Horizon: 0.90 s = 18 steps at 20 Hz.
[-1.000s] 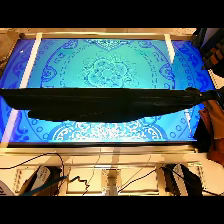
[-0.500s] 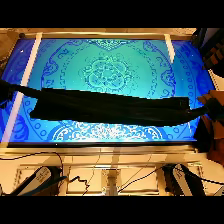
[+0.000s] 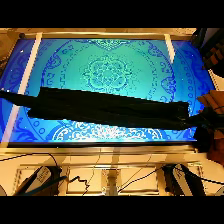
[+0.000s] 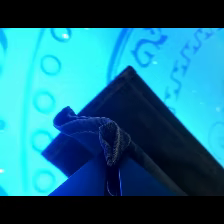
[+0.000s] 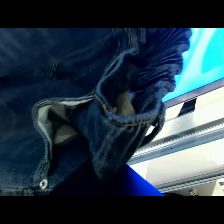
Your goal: Fold the clothes and pants, and hang the long-sleeved shirts on hangers.
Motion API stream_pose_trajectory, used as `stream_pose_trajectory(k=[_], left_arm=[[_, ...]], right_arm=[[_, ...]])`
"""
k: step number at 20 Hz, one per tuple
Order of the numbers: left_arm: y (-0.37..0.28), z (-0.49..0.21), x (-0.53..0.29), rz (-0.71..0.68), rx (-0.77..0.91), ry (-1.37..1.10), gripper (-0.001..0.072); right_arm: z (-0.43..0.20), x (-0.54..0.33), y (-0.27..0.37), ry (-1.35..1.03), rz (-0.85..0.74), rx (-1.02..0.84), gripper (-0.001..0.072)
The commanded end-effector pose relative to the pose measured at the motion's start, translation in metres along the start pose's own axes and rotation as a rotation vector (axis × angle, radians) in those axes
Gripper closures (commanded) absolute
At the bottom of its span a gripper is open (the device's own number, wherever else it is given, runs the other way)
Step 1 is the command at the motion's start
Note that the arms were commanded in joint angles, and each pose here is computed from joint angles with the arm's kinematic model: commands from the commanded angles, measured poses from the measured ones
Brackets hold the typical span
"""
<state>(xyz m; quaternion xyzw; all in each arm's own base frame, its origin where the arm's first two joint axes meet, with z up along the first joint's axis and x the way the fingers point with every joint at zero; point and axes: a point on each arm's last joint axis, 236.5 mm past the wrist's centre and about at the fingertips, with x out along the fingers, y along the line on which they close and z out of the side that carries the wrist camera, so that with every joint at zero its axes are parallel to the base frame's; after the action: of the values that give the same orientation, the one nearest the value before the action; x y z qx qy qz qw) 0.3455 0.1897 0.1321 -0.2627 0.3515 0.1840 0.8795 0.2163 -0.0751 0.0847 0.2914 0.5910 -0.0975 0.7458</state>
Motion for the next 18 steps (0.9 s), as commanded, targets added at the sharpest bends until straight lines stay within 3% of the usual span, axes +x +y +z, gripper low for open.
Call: stream_pose_trajectory(k=[1,5,9,14,18], left_arm=[[0.023,0.008,-0.036,0.147,0.097,-0.01,0.0683],[0.041,-0.002,-0.055,0.244,0.144,0.063,0.0684],[0.048,-0.017,-0.022,0.237,0.135,0.173,0.0685],[0.04,-0.085,0.076,0.193,0.154,0.566,0.0685],[0.001,-0.089,0.146,0.162,0.224,0.629,0.0684]], right_arm=[[0.011,-0.024,0.007,-0.056,-0.01,-0.04,0.0673],[0.031,-0.057,0.016,-0.166,-0.023,-0.077,0.0673],[0.052,-0.049,0.011,-0.197,-0.023,-0.054,0.0673],[0.076,0.028,-0.007,0.049,0.046,0.107,0.0674],[0.101,0.106,-0.001,0.171,0.112,0.143,0.0673]])
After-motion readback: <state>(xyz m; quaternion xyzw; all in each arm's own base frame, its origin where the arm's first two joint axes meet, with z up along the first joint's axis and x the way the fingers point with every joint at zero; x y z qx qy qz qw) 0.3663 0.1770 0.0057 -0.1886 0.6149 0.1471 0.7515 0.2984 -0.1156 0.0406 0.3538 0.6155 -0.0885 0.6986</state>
